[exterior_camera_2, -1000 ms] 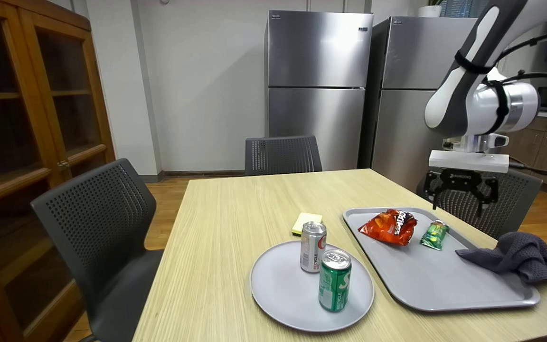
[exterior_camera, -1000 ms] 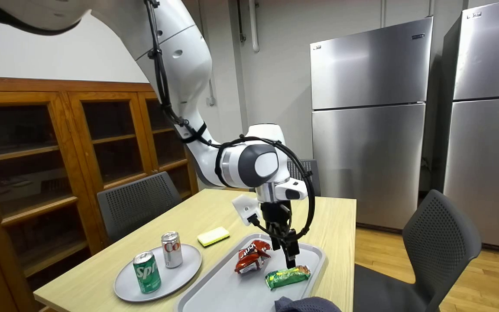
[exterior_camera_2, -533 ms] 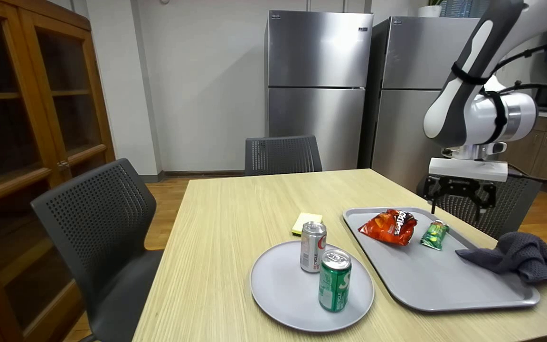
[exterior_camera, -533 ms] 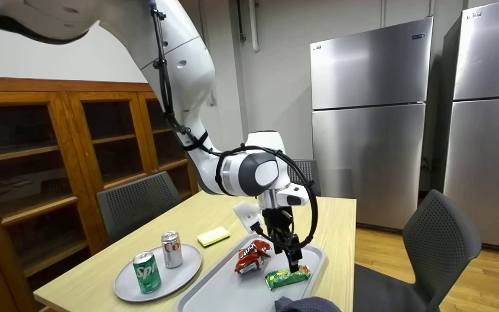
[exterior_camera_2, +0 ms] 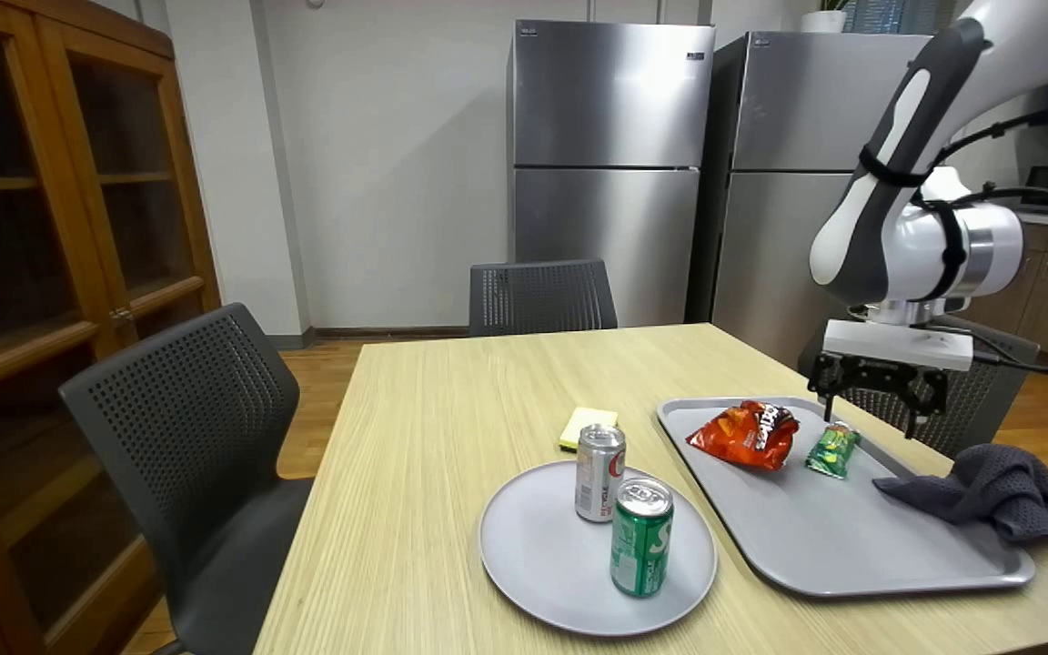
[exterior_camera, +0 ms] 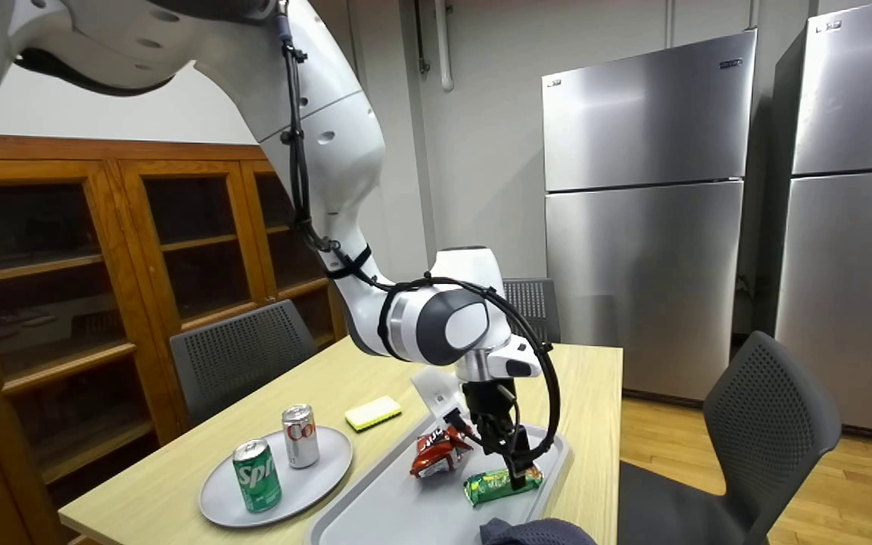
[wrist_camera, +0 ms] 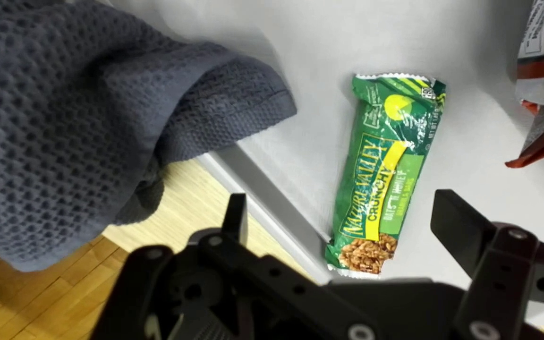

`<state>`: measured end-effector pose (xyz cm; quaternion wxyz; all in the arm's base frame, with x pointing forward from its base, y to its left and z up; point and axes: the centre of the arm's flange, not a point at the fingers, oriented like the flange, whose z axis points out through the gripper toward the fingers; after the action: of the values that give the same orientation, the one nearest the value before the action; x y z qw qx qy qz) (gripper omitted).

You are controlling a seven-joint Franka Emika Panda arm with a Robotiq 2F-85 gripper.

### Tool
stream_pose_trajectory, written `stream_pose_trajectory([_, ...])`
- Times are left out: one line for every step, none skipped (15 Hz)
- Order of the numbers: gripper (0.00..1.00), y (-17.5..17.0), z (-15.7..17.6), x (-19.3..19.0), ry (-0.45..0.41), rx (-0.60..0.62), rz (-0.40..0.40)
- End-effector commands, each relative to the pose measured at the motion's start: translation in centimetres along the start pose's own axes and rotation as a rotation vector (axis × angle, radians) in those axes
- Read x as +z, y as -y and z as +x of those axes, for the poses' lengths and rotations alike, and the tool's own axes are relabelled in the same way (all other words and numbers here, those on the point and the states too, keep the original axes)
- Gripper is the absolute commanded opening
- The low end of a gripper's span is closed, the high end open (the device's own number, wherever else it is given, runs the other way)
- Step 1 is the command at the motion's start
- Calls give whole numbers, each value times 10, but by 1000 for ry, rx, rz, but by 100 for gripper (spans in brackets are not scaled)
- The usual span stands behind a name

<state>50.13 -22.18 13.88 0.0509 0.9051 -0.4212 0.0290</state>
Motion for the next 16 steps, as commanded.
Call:
stream_pose_trajectory([100,0,8,7,-5,-11,32])
stream_pose_trajectory([100,-1,8,7,-5,-11,33])
stream_pose_trajectory([100,-1,8,8,-7,-10,34])
stream_pose_trajectory([100,-2,8,8,-8,-11,34])
stream_pose_trajectory([100,-2,7,8,-10,-12,34])
stream_pose_trajectory([100,-2,7,8,-11,-12,34])
stream_pose_trajectory([100,-2,7,8,-12,-13,35])
stream_pose_trajectory([100,-2,7,8,-12,-13,35])
stream_pose_trajectory([100,-2,7,9,-11,-13,35])
stream_pose_trajectory([100,-2,6,9,-11,-14,35])
stream_pose_trajectory([100,-2,6,9,-11,-15,35])
stream_pose_trajectory([100,-2,5,9,-9,-18,33])
stream_pose_trajectory([100,-2,0,8,-7,-2,8])
stream_pose_trajectory([100,-2,0,8,-6,-3,7])
stream_pose_trajectory([100,-2,0,9,-5,-3,6])
stream_pose_trajectory([100,-2,0,9,-4,-3,5])
